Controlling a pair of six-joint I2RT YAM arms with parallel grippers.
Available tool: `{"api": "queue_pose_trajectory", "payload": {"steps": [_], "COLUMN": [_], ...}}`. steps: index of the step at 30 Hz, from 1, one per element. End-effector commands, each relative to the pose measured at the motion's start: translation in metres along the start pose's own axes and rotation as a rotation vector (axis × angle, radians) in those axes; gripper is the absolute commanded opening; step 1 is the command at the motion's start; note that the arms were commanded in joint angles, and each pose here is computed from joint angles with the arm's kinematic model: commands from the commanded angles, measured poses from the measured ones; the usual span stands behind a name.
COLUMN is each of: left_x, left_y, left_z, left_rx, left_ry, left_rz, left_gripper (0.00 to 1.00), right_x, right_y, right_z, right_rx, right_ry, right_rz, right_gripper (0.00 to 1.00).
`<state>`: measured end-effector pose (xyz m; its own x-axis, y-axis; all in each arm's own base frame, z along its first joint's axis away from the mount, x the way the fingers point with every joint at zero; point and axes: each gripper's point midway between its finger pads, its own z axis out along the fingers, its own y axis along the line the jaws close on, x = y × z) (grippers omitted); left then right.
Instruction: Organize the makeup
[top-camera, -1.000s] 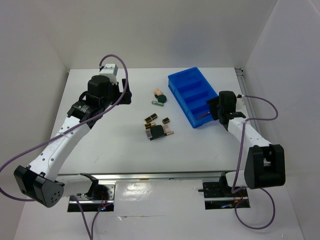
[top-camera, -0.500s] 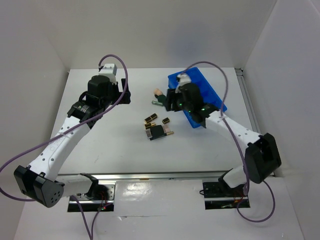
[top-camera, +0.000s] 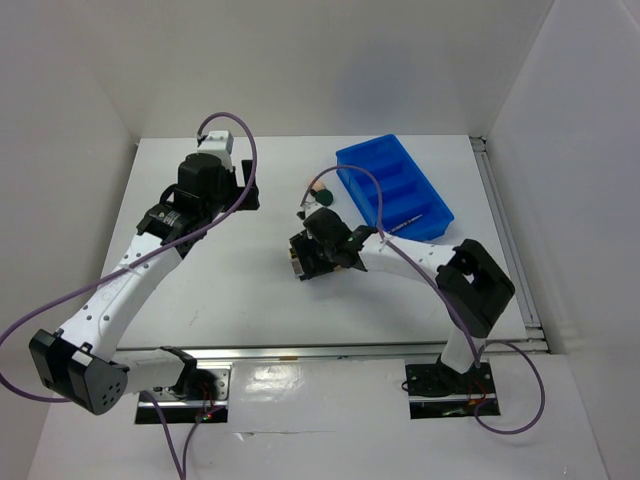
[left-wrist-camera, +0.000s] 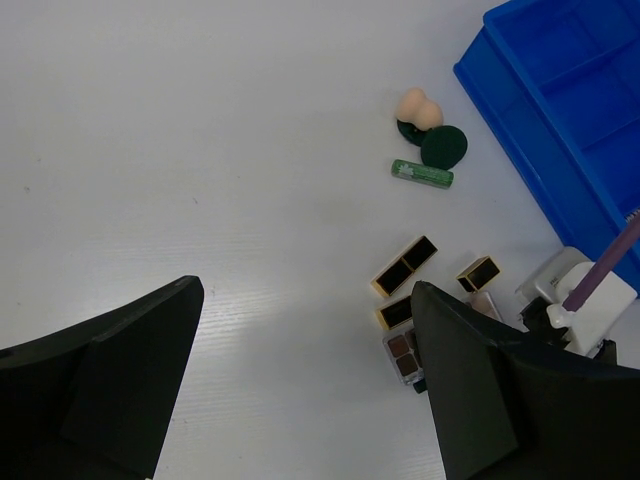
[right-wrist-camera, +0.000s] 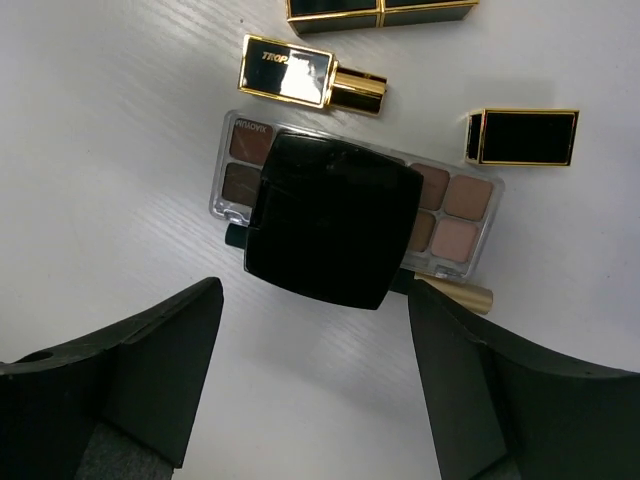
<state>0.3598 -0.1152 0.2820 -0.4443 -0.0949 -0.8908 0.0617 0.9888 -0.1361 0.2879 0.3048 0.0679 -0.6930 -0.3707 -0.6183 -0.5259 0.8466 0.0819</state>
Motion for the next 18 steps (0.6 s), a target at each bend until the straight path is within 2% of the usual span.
{"api": "queue_pose_trajectory", "payload": {"steps": [1, 6, 7, 10, 11, 15, 18], "left_x": [-0.007, -0.007, -0.007, -0.006, -0.006, -0.008, -0.012], "left_y": [0.001, -0.002, -0.002, -0.004, -0.004, -0.004, -0.005], "left_z": [-0.003, -0.003, -0.003, -0.004, -0.004, -0.002, -0.003], "left_rx": [-0.006, 0.012, 0.012, 0.021, 0.021, 0.021, 0.023], "left_ry": [-0.029, -0.024, -0.024, -0.022, -0.022, -0.022, -0.031], "left_rz": [0.009, 0.000, 0.000, 0.001, 0.001, 0.001, -0.002], "left_gripper": [1.00, 1.00, 1.00, 1.00, 1.00, 1.00, 1.00], "right_x": [-0.015, 0.008, 0.008, 0.012, 0.020, 0.004, 0.003], "right_y": [0.005, 0.000, -0.001, -0.004, -0.005, -0.011, -0.017], "right_z": [-0.009, -0.005, -0.007, -0.007, -0.006, -0.007, -0.005], "right_rx": [0.023, 0.033, 0.030, 0.007, -0.002, -0.015, -0.007], "right_ry": [-0.052, -0.031, -0.042, -0.082, -0.079, -0.171, -0.191], "right_rz": [0.021, -0.035, -0.060, -0.150, -0.176, -0.232, -0.267], "right_gripper": [0.82, 0.80, 0.73, 0.67, 0.67, 0.69, 0.69]}}
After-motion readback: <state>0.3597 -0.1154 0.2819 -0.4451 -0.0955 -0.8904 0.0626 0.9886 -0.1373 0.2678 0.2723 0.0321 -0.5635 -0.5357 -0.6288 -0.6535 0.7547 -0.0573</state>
